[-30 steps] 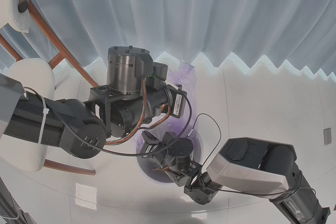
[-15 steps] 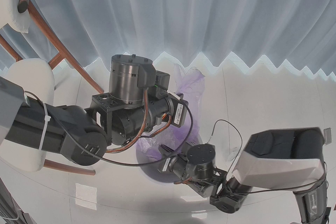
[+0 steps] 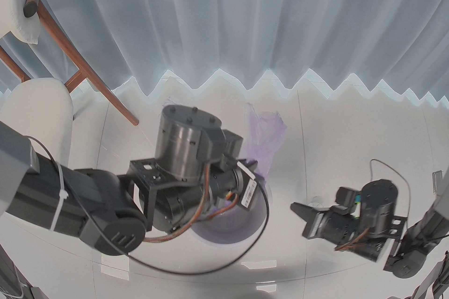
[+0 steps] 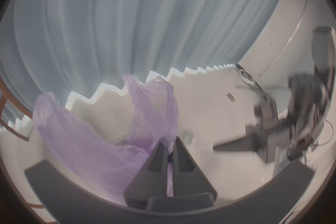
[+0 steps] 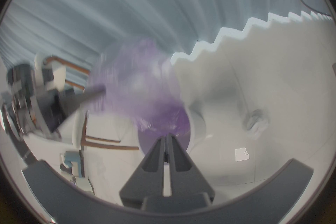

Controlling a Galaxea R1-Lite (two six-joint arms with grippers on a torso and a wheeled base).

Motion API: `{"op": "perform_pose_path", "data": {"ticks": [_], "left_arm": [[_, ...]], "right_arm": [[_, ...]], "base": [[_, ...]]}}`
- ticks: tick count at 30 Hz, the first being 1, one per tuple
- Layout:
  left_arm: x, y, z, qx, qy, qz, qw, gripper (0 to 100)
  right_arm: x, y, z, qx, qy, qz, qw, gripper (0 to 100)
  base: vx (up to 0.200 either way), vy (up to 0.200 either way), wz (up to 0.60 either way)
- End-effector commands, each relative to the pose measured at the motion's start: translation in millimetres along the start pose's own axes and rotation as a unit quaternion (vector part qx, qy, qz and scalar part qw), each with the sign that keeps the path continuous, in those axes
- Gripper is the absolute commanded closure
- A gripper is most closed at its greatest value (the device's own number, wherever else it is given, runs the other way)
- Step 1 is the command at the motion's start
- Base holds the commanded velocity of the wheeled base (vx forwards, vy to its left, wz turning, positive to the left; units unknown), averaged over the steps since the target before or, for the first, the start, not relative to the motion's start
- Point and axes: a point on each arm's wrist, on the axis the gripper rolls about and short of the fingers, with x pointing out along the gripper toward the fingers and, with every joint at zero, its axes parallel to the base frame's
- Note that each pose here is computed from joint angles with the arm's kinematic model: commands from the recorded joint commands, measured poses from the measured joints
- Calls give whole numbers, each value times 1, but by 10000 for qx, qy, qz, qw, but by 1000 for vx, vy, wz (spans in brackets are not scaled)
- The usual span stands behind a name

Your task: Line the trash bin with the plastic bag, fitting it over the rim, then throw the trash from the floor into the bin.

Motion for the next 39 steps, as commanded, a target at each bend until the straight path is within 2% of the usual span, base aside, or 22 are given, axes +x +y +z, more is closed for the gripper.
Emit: {"op": "perform_pose_path", "data": {"ticks": [1,4,5,7,8,9,11,13,14,15,25,28,39], "left_arm": [[-28,-47,-45,456,672,-739,9940,100],[-31,-50,-50,500,750,-792,9928,100],[-33,-49,-58,543,882,-786,9915,100],[-34,-49,-60,544,920,-784,9912,100],[-34,-48,-61,537,936,-763,9912,100],[-34,-48,-61,537,936,-763,9912,100],[-34,-47,-61,525,946,-748,9913,100],[-34,-47,-61,520,953,-740,9913,100],[-34,-47,-61,520,953,-740,9913,100],[-34,-46,-61,513,953,-731,9914,100],[-43,-41,-63,495,956,-571,9925,100],[-43,-41,-62,485,943,-558,9928,100],[-44,-38,-60,461,900,-532,9934,100]], "right_arm": [[-58,-21,66,714,-992,6,9925,100],[-53,-16,80,750,-1103,78,9910,100],[-45,-12,94,771,-1020,24,9918,100],[-46,-9,95,773,-869,-53,9932,100],[-49,-6,95,771,-679,-102,9947,0],[-49,-6,95,771,-679,-102,9947,0],[-55,7,87,800,-229,-43,9965,0],[-55,9,81,887,61,-178,9959,0],[-55,9,81,887,61,-178,9959,0],[-56,8,78,889,205,-355,9952,0],[-87,2,68,879,671,-841,9903,0],[-89,1,67,893,723,-873,9895,0],[-52,-6,54,989,1282,-1152,9801,0]], "base": [[0,0,0],[0,0,0],[0,0,0],[0,0,0],[0,0,0],[0,0,0],[0,0,0],[0,0,0],[0,0,0],[0,0,0],[0,0,0],[0,0,0],[0,0,0]]}}
